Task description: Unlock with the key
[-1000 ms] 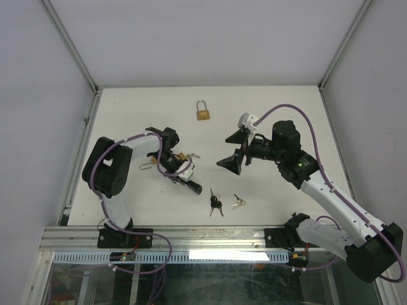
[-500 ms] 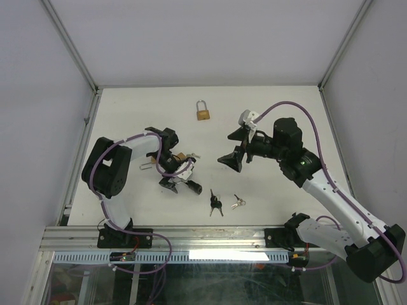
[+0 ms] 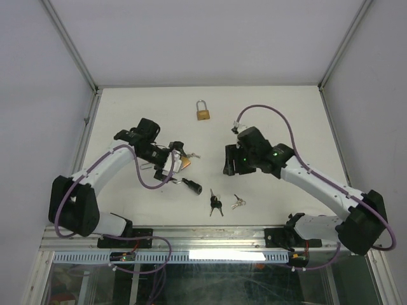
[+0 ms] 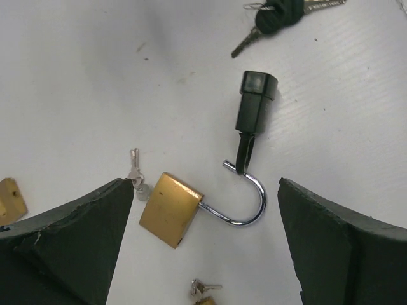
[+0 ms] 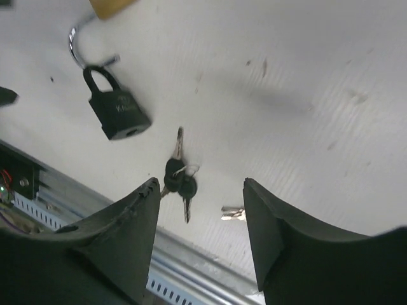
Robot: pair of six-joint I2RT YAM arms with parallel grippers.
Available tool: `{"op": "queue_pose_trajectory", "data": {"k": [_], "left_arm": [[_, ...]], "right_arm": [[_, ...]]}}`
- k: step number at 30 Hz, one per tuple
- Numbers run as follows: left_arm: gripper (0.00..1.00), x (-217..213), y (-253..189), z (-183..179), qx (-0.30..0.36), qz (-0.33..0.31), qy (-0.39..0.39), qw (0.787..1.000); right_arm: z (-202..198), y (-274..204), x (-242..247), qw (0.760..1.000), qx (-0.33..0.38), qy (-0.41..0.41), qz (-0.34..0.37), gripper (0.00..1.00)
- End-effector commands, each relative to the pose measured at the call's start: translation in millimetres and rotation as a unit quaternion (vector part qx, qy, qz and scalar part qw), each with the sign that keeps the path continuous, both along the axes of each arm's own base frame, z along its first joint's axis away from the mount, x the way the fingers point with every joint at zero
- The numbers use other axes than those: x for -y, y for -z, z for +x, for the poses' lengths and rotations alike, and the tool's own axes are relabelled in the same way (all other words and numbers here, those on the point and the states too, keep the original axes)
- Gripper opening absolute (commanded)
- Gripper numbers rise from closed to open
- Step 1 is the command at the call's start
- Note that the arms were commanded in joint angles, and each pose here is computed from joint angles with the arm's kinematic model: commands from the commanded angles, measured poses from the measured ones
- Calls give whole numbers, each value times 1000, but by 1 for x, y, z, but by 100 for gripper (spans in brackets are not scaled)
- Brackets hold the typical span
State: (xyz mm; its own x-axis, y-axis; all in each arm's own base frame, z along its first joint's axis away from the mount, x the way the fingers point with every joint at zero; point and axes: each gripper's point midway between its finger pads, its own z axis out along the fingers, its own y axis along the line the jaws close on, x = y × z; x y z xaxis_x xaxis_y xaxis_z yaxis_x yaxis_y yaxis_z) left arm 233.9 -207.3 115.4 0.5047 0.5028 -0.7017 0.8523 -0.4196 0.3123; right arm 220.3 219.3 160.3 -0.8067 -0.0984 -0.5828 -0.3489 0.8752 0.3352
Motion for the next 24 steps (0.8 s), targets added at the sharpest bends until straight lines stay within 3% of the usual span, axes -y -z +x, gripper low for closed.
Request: {"op": "queue_pose_trajectory", "data": {"k": [1,10,18,24], "left_arm": [[99,15,-59,3,-6,-103,-85,991],[99,13,-125,10,29,-231,-215,948],[99,14,-135,7,19,-246,-217,945],[99,15,-135,6,13,-247,-215,945]], "right_arm": [[-29,25,-15,997,-71,34,-27,57],[-60,73,-51,986,-128,-37,-98,66],[-68,102,-70,977,-143,-64,-143,66],[-61,120,-72,975,-141,-59,-165,60]]}}
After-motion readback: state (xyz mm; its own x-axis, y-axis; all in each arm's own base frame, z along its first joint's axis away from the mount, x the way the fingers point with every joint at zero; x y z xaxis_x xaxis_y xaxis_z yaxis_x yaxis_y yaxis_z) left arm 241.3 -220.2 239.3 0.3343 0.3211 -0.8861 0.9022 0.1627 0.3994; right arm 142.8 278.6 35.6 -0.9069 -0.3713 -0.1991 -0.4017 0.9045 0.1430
